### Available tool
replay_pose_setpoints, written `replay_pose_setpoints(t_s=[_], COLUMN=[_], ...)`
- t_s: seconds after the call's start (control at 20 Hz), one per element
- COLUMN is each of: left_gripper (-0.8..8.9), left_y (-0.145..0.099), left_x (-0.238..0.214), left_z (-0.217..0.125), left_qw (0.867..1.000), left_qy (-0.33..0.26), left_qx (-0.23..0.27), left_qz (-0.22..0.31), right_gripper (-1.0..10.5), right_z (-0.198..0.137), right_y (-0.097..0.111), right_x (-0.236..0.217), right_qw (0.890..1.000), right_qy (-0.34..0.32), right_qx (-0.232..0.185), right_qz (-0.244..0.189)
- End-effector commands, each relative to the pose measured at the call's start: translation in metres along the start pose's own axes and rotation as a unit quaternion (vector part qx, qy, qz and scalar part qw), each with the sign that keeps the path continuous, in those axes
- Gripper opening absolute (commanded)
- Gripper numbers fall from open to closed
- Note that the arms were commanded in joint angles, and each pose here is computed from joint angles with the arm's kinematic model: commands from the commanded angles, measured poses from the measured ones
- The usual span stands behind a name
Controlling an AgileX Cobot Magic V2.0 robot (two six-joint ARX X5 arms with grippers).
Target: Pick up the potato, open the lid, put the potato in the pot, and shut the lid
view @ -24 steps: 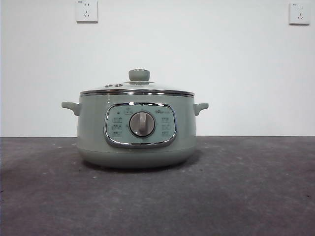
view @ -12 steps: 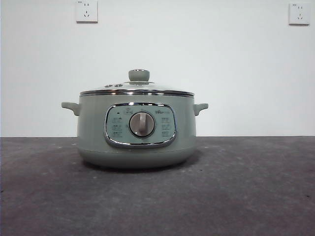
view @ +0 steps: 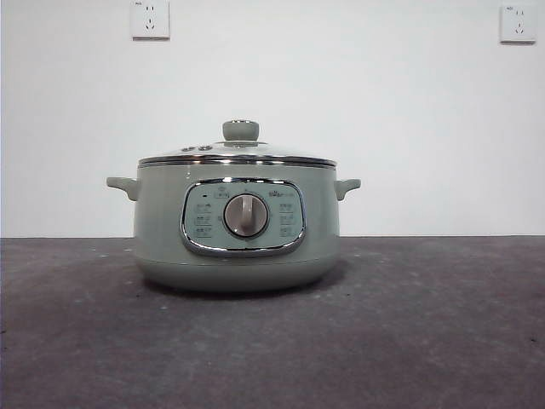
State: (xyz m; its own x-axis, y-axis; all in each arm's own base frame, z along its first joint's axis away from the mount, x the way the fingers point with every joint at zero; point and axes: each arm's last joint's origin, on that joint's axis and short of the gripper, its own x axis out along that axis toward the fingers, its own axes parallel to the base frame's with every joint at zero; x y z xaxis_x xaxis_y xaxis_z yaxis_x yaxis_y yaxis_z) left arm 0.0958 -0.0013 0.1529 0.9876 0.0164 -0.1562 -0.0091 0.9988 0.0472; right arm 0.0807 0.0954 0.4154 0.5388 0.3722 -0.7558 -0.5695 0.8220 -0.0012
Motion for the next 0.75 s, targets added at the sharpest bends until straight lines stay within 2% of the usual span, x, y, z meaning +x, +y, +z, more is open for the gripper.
replay_pose_setpoints(t_s=[0.05,0.6,0.75], left_gripper=[-0.04,-0.04,-0.03], left_y=[0.0003,0.0002,0.0002], left_x=[0.0009,0.002,0.002], left_z=[-0.0029,-0.0041,-0.0041], left_qw=[1.0,1.0,1.0], left_qy=[0.002,0.011,0.011], left_qx=[-0.004,-0.003,-0.003], left_qz=[0.003,0.002,0.002], right_gripper=[0.3,0.3,0.3], right_z=[-0.0029,-0.0028,-0.0049], right_y=[-0.0001,0.0,-0.0082], right_x=[0.0023,0.0024,-0.0021], right_qw=[1.0,1.0,1.0], right_qy=[0.014,0.014,0.004], right_qx=[0.0,0.0,0.017], right_qz=[-0.003,-0.003,-0.021])
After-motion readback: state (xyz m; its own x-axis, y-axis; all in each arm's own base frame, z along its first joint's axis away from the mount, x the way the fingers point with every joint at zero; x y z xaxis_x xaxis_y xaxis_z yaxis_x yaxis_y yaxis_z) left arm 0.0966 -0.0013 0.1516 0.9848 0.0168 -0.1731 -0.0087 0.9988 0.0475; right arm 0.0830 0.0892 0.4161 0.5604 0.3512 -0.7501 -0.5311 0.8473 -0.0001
